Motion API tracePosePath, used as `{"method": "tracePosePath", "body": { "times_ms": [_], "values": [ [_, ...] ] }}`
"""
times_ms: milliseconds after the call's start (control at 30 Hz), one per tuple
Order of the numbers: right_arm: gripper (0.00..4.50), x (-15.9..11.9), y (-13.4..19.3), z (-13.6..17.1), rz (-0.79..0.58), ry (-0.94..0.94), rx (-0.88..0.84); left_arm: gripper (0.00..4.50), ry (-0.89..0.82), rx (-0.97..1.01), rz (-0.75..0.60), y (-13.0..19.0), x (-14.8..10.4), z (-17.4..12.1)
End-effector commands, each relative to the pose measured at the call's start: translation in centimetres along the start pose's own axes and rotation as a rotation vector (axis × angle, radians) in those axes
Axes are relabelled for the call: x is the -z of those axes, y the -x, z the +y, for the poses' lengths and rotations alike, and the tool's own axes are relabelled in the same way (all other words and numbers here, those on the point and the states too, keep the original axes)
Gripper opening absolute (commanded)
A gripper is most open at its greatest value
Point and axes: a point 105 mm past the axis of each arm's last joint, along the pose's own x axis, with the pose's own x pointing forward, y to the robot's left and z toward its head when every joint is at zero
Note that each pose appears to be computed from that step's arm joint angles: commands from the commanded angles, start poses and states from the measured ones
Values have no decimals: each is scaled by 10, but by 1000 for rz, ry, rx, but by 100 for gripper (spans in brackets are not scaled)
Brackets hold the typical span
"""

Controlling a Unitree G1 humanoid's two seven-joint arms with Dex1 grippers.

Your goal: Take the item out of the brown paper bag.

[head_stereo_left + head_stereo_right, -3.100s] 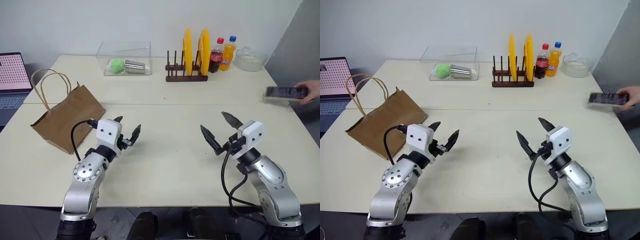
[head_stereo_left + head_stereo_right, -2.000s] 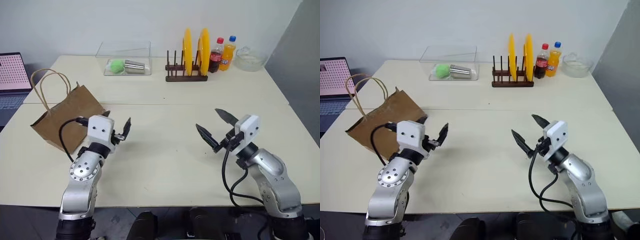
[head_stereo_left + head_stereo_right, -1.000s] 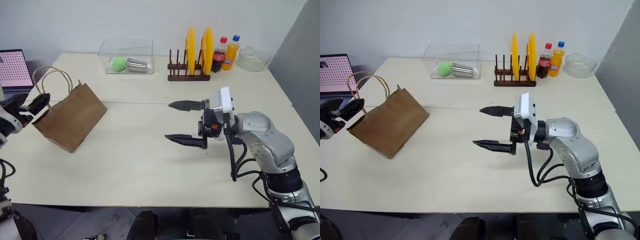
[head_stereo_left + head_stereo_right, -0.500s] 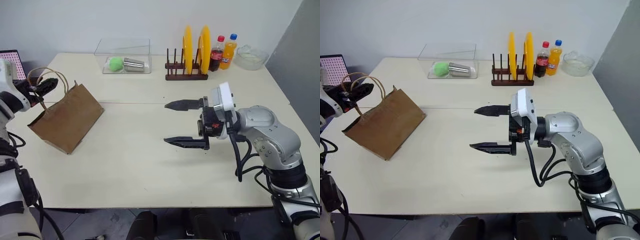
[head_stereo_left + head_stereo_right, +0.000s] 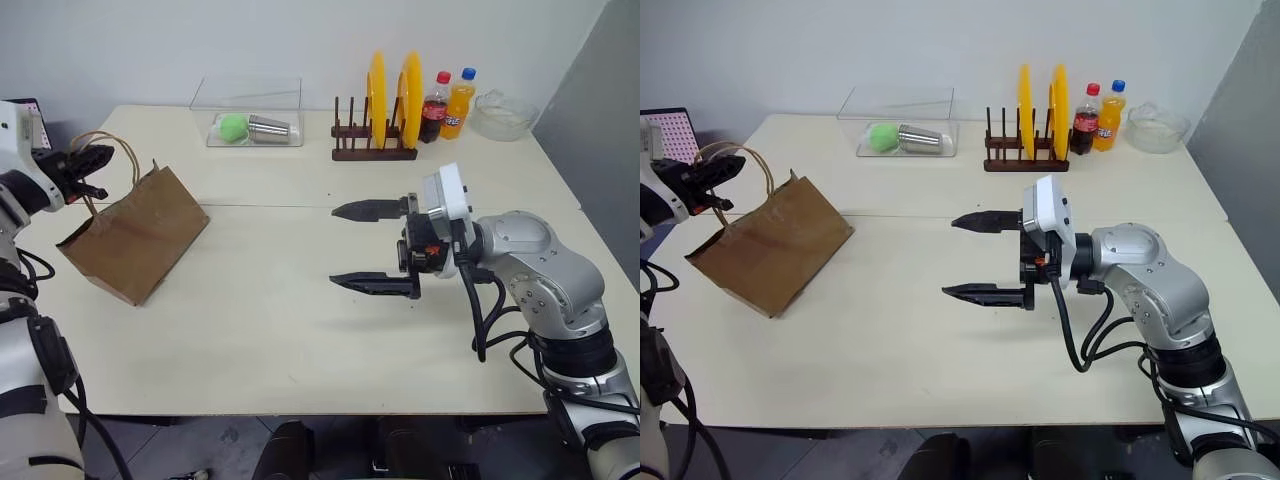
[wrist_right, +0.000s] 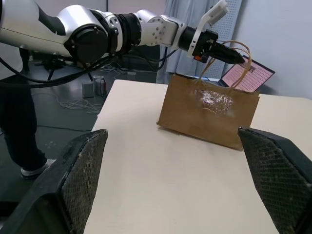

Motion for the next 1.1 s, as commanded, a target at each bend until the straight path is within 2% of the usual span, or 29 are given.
{"method": "tracePosePath", "body": {
  "times_ms": [33, 233, 500, 700, 1100],
  "values": [
    [450, -12, 8, -3, -3, 56, 67, 6, -102, 38, -64, 3, -36, -3],
    [450, -10, 27, -1, 29, 16, 172, 6, -191, 204, -111, -21, -73, -37],
    [450, -21, 39, 5, -32, -24, 307, 6, -254, 458, -144, -59, -99, -99],
    [450, -23, 43, 12, -30, -35, 399, 6, -264, 611, -173, -86, -107, -147],
    [450, -6, 58, 34, 76, -37, 596, 6, -281, 876, -216, -119, -110, -245]
  ]
}}
